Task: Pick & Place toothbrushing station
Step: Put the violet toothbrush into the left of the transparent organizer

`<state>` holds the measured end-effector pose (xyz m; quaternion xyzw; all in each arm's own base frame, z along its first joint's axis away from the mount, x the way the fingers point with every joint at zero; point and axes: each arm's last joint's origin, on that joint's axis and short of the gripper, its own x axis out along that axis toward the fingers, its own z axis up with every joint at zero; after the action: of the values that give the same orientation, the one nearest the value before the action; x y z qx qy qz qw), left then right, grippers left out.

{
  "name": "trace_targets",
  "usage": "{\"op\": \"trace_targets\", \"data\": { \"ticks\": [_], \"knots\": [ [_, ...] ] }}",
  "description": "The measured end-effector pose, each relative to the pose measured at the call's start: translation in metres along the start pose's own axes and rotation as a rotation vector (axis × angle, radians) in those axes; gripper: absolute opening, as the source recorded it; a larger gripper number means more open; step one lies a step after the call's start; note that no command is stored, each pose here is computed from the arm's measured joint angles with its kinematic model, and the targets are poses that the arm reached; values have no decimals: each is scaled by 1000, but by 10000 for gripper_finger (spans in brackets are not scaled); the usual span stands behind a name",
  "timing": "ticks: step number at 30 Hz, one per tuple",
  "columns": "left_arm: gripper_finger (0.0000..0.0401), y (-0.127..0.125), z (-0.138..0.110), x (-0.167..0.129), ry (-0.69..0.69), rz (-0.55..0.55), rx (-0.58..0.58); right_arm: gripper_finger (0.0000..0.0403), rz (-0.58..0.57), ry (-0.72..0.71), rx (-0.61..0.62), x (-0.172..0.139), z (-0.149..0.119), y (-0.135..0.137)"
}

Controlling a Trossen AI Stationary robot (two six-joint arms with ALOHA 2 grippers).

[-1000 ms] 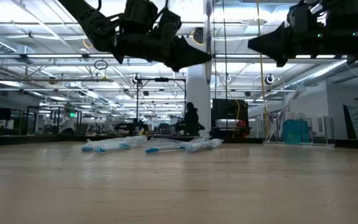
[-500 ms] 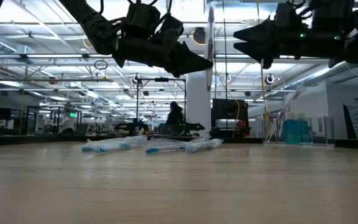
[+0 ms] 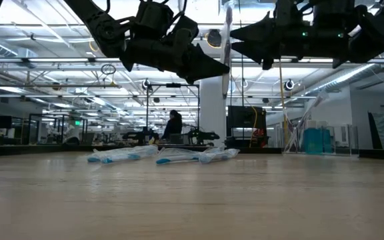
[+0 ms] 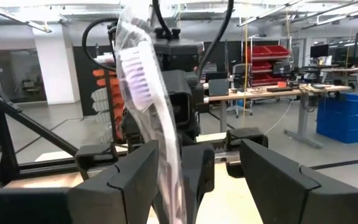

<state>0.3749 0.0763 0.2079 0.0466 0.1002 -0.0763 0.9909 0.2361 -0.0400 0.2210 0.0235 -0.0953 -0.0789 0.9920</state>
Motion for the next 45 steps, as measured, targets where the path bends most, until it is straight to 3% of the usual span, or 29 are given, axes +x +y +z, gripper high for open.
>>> {"op": "trace_targets", "data": {
  "ticks": [10, 21, 35, 45],
  "knots": [
    [26, -1, -4, 1, 45, 29, 4, 215, 80, 10, 6, 15, 0, 7],
    [33, 0, -4, 1, 55, 58, 7, 213, 67, 44, -16, 15, -3, 6],
    [35, 0, -4, 0, 54, 58, 7, 163, 67, 38, -25, 15, -3, 6],
    [35, 0, -4, 0, 53, 59, 7, 149, 67, 32, -40, 19, -3, 6]
  ]
}}
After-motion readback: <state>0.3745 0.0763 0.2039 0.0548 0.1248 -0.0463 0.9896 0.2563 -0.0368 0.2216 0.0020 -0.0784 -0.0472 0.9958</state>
